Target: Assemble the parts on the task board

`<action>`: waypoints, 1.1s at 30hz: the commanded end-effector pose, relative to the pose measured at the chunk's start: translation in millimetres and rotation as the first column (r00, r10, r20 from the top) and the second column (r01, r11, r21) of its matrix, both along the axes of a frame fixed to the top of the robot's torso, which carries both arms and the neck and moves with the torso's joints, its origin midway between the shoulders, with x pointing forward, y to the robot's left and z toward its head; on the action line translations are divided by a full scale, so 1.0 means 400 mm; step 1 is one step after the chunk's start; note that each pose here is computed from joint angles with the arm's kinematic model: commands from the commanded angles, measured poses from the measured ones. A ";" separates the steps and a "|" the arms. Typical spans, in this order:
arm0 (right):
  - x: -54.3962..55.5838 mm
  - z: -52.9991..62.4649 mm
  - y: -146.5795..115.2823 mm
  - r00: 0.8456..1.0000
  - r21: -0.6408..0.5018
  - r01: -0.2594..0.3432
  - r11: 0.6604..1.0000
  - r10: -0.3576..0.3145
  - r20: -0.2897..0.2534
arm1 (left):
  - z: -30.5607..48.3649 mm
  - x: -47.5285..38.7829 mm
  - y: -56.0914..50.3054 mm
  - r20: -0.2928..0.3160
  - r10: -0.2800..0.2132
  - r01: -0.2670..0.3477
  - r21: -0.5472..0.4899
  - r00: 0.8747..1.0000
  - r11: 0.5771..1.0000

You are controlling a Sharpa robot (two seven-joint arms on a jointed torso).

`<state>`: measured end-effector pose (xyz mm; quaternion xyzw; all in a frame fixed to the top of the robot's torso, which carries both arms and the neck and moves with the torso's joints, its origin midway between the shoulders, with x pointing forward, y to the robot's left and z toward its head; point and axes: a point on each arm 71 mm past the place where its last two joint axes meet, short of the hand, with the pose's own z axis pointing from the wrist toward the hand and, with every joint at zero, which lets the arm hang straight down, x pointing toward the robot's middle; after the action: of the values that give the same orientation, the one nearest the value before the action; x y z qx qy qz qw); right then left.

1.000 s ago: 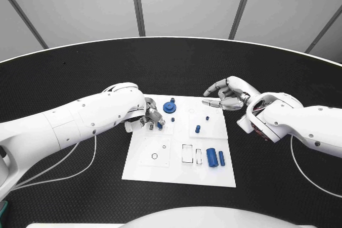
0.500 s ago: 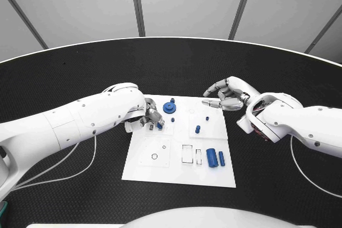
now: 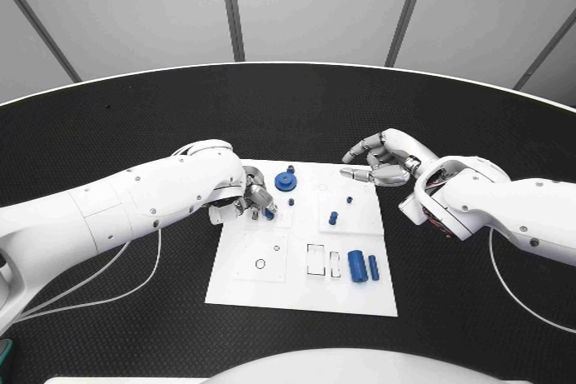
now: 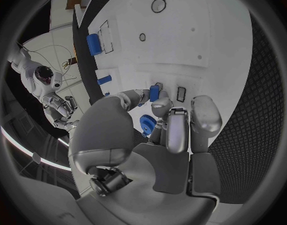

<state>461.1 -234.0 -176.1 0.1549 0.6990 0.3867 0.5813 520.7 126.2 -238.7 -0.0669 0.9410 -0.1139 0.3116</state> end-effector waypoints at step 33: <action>0.001 0.000 -0.001 1.000 0.000 0.000 1.000 0.000 0.000 | -0.002 0.000 0.010 -0.010 -0.009 0.009 0.025 1.000 1.000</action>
<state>461.3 -234.2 -176.2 0.1548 0.6991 0.3865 0.5813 520.8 130.3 -239.7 -0.0594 0.9441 -0.1034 0.3072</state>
